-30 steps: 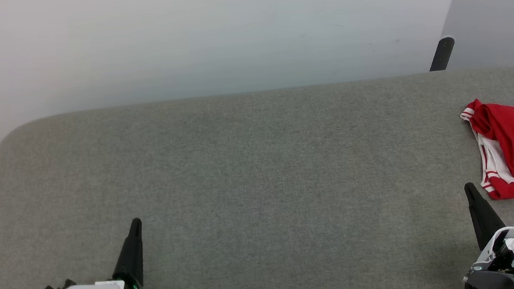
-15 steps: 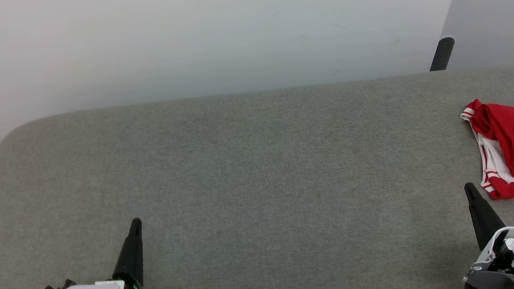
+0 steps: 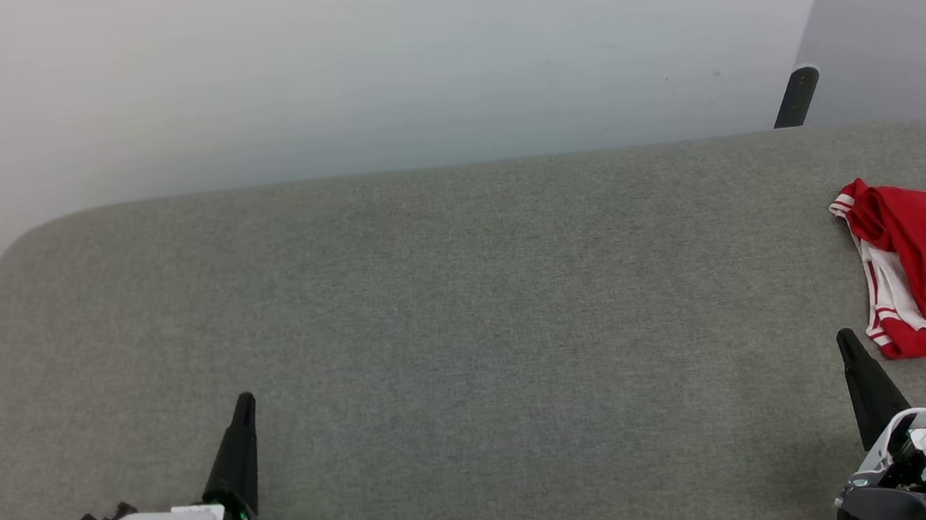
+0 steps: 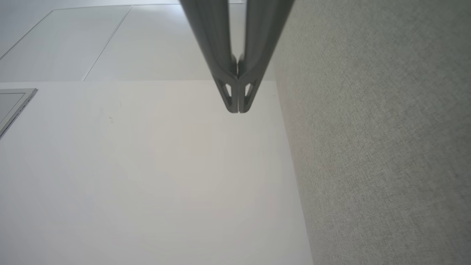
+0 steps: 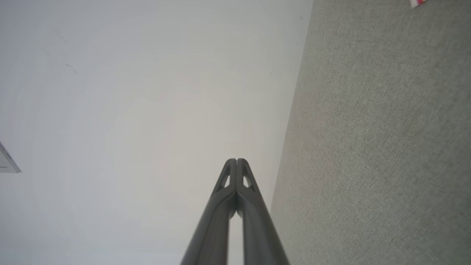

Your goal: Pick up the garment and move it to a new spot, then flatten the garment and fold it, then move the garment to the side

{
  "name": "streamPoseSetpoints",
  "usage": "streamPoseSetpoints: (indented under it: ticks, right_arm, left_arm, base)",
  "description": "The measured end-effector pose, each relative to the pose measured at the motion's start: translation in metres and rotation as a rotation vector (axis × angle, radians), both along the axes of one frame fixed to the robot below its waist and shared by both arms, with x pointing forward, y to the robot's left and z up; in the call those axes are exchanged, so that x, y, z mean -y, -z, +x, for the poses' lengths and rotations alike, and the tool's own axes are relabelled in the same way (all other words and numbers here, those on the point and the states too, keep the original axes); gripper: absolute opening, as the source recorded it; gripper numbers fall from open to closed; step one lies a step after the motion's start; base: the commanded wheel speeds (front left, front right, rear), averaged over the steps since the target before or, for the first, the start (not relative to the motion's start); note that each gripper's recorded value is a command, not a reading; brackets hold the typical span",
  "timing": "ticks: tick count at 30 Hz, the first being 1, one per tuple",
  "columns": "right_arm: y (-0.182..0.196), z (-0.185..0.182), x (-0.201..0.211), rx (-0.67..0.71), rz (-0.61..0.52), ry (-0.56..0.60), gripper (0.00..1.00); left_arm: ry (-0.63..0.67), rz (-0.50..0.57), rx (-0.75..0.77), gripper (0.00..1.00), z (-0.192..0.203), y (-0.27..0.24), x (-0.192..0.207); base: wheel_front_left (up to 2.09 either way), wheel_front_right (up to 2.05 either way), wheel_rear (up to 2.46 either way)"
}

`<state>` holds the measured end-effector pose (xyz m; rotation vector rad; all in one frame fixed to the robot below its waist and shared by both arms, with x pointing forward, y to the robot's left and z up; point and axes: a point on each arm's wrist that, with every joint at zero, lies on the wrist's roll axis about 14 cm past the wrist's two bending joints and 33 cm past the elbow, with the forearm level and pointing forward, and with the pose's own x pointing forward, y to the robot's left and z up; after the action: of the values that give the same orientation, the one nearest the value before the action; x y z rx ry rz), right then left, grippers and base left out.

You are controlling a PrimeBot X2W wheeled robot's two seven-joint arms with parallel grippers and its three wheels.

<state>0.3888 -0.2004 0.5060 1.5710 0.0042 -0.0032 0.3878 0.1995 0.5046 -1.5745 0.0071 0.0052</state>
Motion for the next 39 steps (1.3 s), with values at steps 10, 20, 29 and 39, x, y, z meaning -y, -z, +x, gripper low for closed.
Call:
streamPoseSetpoints:
  ticks: [10,20,29,39]
  right_arm:
    - [0.0000,0.0000,0.0000,0.000,0.000,0.000,0.00]
    - [0.0000,0.0000,0.0000,0.000,0.000,0.000,0.00]
    - [0.0000,0.0000,0.0000,0.000,0.000,0.000,0.00]
    - [0.0000,0.0000,0.0000,0.000,0.000,0.000,0.00]
  left_arm:
    - [0.000,0.000,0.000,0.00,0.0000,0.0000,0.0000]
    - [0.000,0.000,0.000,0.00,0.0000,0.0000,0.0001]
    - [0.000,0.000,0.000,0.00,0.0000,0.0000,0.0001]
    - [0.000,0.000,0.000,0.00,0.0000,0.0000,0.0001]
  base:
    - [0.00,0.00,0.00]
    - [0.00,0.00,0.00]
    - [0.00,0.00,0.00]
    - [0.00,0.00,0.00]
